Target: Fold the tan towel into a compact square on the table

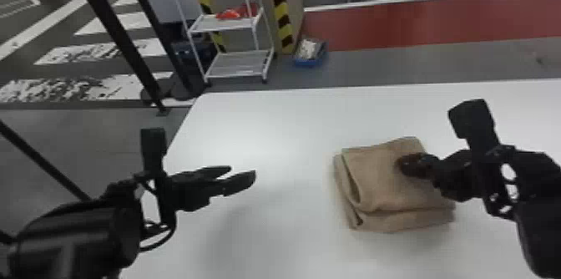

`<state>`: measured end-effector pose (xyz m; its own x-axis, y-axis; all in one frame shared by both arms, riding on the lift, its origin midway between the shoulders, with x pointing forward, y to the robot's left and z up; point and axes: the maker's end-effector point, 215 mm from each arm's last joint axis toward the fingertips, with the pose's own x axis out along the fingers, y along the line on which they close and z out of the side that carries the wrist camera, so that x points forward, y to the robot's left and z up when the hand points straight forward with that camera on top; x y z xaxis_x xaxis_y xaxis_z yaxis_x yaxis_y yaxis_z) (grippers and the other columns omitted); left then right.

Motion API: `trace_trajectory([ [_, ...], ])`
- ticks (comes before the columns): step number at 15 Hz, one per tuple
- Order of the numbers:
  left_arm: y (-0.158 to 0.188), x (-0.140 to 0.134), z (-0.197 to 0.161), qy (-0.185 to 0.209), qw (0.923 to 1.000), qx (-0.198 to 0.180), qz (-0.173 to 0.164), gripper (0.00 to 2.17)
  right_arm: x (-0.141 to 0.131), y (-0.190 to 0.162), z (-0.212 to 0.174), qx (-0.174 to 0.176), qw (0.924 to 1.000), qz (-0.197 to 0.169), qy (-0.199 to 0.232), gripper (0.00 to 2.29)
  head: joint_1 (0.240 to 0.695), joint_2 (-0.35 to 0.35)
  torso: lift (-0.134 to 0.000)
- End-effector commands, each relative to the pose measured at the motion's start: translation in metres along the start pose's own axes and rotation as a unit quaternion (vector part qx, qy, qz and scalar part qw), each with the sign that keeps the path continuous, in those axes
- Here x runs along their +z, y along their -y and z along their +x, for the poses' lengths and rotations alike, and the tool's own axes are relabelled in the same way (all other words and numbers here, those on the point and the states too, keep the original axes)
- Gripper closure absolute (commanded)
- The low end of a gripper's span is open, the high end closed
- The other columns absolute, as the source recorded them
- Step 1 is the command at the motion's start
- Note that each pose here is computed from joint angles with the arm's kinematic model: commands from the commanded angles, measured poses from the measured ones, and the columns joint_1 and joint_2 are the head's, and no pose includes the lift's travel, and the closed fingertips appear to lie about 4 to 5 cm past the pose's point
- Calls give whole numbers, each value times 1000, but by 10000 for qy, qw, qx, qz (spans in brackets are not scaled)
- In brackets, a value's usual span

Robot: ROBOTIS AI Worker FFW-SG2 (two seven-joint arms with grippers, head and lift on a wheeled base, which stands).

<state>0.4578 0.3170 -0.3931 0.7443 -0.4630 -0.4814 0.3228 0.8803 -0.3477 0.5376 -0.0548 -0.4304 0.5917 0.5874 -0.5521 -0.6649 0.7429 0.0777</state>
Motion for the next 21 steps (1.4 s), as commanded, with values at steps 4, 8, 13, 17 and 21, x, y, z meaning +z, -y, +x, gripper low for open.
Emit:
trace_trajectory([
  [4, 56, 32, 50, 225, 9943, -785, 684, 1332, -10, -19, -45, 32, 9975, 677, -179, 2010, 695, 246, -123],
  [8, 75, 42, 104, 97, 9916, -1130, 628, 2145, -41, -65, -92, 285, 9896, 1331, -461, 2010, 695, 186, -123],
  [13, 124, 47, 141, 192, 9670, -2127, 1390, 2145, -71, -63, -120, 69, 9816, 1772, -708, 2010, 695, 106, -123],
  [17, 133, 29, 168, -76, 9557, -2162, 1996, 2145, -75, -47, -102, -95, 9817, 1675, -903, 2010, 695, 37, -123],
  [21, 126, 15, 196, -223, 9508, -1652, 2613, 2145, -73, -35, -82, -192, 9840, 1471, -988, 2010, 695, 25, -123],
])
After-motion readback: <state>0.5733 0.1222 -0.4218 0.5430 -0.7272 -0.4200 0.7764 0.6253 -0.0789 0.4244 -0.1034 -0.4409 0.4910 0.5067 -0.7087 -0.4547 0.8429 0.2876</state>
